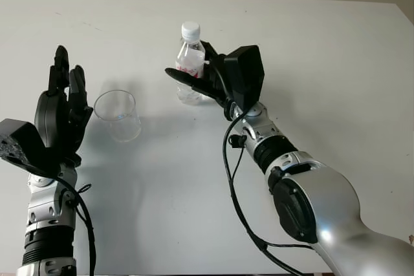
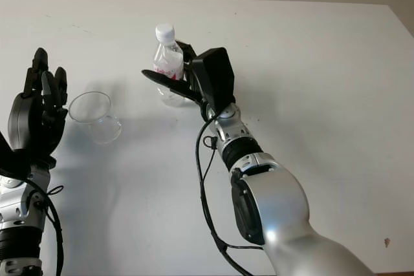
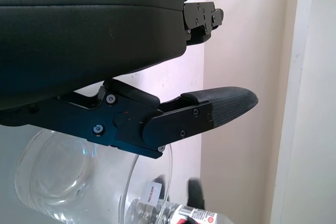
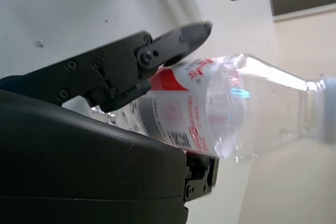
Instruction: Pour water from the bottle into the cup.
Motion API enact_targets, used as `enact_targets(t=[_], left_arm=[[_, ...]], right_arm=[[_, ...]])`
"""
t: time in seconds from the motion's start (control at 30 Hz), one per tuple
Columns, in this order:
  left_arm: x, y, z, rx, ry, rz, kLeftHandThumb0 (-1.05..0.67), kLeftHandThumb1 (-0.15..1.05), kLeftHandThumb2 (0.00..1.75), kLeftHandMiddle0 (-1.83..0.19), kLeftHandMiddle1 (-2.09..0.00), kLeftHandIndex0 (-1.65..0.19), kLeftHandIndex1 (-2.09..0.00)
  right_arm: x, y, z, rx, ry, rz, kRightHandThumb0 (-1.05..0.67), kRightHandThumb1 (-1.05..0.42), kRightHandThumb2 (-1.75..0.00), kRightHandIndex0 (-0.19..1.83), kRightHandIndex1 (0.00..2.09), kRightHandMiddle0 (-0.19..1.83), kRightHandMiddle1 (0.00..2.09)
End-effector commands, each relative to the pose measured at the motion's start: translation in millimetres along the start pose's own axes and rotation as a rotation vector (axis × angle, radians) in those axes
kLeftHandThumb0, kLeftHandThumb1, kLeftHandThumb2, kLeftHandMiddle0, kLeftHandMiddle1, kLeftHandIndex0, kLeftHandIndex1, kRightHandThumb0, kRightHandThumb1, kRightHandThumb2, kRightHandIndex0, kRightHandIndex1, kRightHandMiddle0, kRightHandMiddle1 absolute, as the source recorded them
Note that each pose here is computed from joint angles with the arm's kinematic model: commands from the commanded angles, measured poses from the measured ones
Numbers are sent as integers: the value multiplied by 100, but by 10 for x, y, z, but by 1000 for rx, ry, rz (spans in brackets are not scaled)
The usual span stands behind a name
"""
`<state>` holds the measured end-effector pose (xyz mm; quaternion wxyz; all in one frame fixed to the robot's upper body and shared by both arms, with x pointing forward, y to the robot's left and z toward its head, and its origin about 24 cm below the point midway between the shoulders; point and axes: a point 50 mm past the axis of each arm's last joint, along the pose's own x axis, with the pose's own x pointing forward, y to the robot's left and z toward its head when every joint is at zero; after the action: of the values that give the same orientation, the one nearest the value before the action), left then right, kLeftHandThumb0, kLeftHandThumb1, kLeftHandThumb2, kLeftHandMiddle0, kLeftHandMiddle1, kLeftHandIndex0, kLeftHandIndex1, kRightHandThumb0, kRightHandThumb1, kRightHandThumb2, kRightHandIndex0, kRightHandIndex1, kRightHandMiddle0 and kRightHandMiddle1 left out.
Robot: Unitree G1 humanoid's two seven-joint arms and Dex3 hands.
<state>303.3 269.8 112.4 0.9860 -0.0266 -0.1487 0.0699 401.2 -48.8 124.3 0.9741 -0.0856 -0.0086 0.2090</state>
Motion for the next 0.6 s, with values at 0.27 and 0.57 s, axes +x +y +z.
enact_targets(t=[0.27,0.57], left_arm=[[21,-47,18,-10,-27,10,-71,105,66,3,-6,8,-8],[30,-43,30,-14,-29,8,-70,105,65,3,-6,8,-8]], right_arm=[[4,0,75,-231,-15,122,-36,-97,-5,89,209,101,209],[5,26,67,-249,-20,111,-48,-100,-6,98,209,112,209]])
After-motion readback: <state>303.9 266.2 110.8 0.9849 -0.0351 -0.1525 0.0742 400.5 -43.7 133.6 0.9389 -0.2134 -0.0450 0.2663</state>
